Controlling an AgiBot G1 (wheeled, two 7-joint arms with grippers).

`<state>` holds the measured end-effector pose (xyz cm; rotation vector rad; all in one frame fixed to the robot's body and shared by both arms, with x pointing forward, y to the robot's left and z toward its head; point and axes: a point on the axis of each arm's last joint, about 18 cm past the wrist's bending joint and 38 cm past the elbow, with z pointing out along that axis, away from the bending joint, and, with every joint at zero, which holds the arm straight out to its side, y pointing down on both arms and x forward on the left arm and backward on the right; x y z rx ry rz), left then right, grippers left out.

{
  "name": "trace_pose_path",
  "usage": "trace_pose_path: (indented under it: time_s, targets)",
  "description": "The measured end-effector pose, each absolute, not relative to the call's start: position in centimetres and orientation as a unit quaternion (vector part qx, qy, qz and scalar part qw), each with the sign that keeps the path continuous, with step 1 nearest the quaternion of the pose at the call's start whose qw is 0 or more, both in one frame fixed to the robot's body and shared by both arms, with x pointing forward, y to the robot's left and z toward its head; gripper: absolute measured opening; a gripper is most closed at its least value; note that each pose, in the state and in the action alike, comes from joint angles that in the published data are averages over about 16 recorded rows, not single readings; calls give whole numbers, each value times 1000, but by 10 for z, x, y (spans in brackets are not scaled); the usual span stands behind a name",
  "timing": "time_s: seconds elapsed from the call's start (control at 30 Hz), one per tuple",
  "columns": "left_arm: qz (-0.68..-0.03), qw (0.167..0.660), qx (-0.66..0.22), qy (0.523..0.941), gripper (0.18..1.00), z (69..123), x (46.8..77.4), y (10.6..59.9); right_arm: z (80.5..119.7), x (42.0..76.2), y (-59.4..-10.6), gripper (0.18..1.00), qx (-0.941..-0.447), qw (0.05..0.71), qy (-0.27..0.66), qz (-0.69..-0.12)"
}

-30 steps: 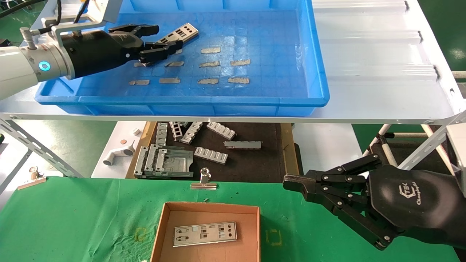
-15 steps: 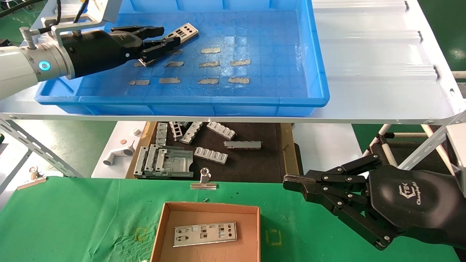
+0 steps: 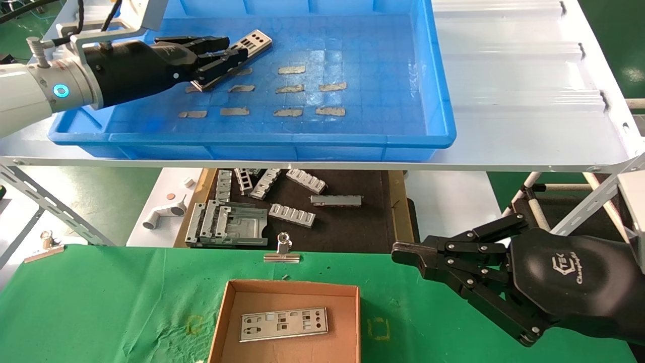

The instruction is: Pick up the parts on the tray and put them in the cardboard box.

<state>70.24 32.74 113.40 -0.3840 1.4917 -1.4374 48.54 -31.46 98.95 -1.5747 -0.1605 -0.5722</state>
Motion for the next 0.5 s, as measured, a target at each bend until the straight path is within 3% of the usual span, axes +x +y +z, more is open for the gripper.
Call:
trace_pose_path:
  time_s: [0.5]
  targets:
    - [-614, 486, -97, 614, 424, 1159, 672, 327, 990, 485, -315, 191, -698, 666, -71, -254]
